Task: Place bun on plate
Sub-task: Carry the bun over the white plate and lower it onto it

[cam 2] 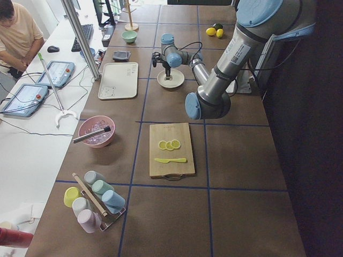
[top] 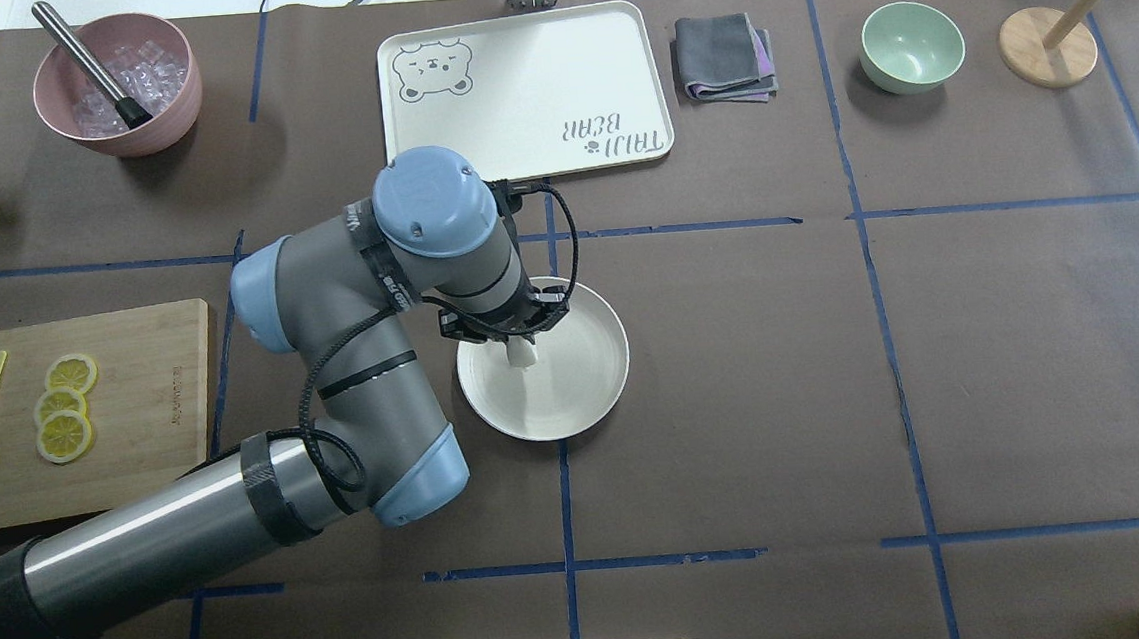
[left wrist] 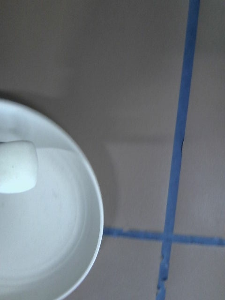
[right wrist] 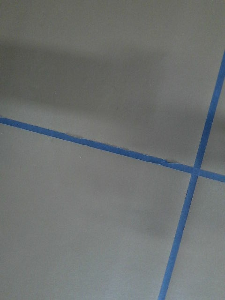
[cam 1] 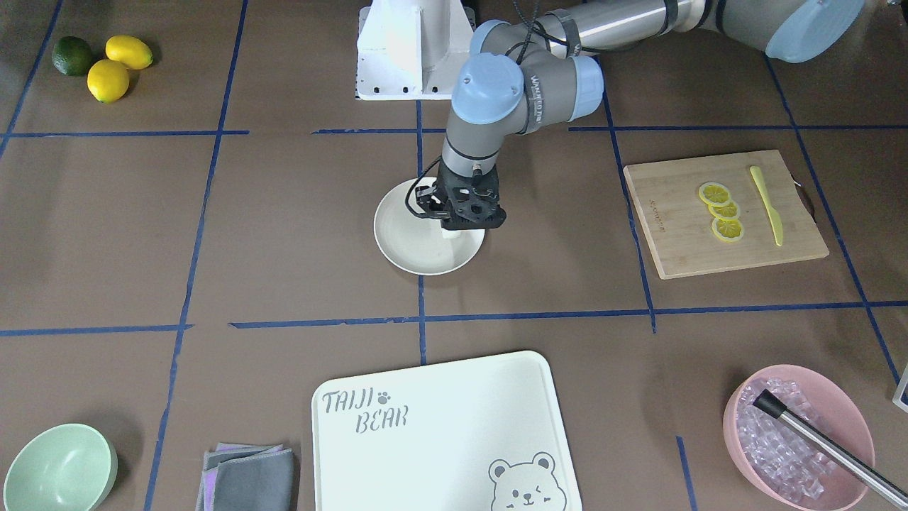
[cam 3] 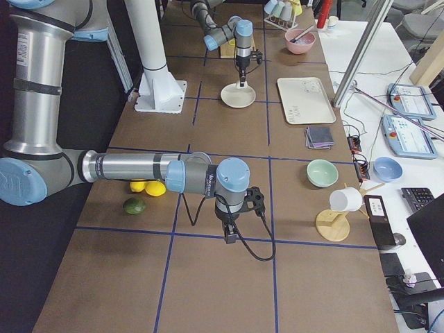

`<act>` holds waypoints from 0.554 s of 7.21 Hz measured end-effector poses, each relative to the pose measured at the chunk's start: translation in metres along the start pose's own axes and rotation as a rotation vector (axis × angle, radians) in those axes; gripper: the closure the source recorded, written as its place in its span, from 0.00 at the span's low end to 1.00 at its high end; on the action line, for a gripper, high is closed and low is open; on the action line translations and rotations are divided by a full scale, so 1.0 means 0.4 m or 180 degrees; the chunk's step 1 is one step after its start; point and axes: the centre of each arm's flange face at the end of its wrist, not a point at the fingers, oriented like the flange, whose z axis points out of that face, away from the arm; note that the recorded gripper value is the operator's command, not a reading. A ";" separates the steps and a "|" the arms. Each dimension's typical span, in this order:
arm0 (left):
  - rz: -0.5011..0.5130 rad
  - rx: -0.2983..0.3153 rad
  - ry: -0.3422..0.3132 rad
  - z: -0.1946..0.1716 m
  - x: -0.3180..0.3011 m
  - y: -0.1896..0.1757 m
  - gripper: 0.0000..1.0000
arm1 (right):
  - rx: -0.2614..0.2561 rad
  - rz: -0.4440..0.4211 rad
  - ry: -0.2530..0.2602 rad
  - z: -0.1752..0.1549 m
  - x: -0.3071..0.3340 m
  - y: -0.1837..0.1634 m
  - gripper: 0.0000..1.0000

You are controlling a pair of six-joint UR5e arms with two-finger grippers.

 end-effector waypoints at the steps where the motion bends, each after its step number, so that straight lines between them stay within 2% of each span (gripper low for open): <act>1: 0.0030 -0.0027 -0.0018 0.025 0.029 0.032 0.46 | -0.0001 0.0000 0.0000 0.000 0.000 0.000 0.00; 3: 0.0070 -0.0066 -0.0031 0.048 0.047 0.066 0.01 | 0.0003 -0.0001 0.0001 -0.001 -0.001 0.000 0.00; 4: 0.0086 -0.0067 -0.0011 0.049 0.050 0.071 0.00 | 0.0006 -0.0001 0.0001 -0.002 -0.001 0.000 0.00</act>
